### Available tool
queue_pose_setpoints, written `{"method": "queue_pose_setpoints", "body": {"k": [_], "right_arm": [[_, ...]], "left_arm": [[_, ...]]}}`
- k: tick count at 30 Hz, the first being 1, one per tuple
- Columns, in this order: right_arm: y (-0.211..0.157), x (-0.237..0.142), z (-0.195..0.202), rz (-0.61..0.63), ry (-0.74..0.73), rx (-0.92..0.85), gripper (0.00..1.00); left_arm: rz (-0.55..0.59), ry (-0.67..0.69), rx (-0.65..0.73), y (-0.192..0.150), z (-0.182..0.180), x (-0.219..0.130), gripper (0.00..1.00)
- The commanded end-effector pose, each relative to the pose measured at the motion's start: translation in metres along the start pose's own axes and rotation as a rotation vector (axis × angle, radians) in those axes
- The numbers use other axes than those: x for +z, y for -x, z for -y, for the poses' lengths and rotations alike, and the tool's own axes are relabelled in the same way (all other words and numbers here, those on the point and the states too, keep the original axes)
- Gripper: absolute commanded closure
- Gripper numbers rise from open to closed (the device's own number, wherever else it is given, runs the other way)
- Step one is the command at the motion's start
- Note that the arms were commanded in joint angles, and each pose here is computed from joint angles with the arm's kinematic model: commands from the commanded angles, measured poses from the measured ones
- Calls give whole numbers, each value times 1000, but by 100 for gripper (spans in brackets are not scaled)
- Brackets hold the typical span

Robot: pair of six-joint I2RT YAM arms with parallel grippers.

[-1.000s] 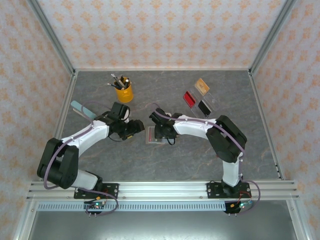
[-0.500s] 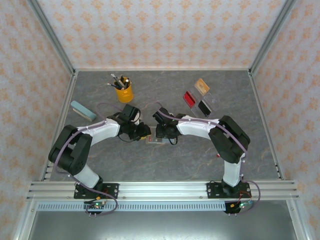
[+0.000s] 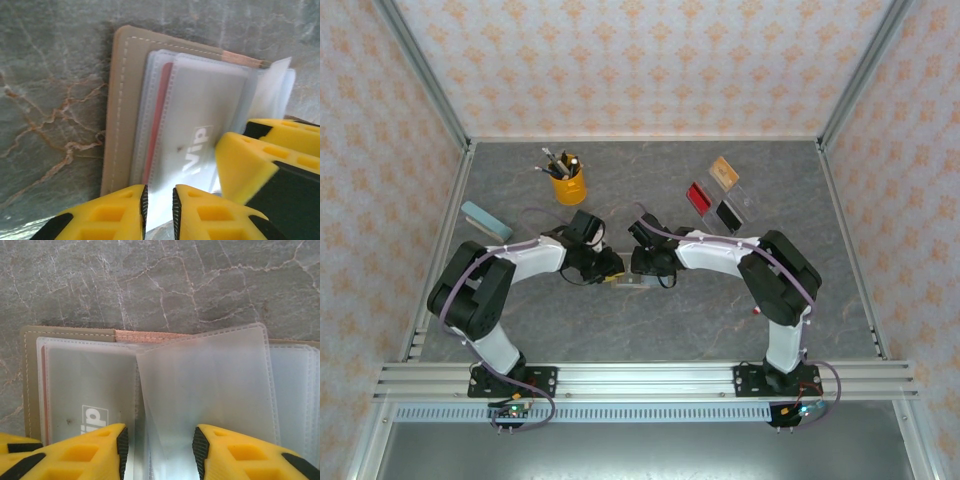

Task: Take the credit cards out of the card holder

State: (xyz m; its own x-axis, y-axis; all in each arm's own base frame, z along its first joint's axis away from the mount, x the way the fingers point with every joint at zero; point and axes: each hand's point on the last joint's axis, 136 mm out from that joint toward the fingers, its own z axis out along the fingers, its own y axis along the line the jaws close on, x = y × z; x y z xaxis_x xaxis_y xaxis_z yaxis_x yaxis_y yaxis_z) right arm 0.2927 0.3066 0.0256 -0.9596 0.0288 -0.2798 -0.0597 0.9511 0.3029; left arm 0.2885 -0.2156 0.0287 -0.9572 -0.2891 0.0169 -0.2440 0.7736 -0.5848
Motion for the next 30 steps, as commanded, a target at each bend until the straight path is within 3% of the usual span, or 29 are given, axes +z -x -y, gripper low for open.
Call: {"method": "queue_pose_setpoints", "body": {"k": [1, 16, 24, 30], "right_arm": [[-35, 25, 43, -117, -136, 26, 61], [-41, 30, 52, -138, -174, 24, 65], [-44, 34, 51, -148, -164, 34, 65], [-47, 37, 46, -165, -116, 62, 65]], "left_arm": [[17, 35, 12, 4, -2, -1, 75], [-26, 2, 43, -2, 7, 3, 74], [-56, 107, 30, -6, -13, 9, 74], [-100, 69, 43, -12, -9, 18, 74]]}}
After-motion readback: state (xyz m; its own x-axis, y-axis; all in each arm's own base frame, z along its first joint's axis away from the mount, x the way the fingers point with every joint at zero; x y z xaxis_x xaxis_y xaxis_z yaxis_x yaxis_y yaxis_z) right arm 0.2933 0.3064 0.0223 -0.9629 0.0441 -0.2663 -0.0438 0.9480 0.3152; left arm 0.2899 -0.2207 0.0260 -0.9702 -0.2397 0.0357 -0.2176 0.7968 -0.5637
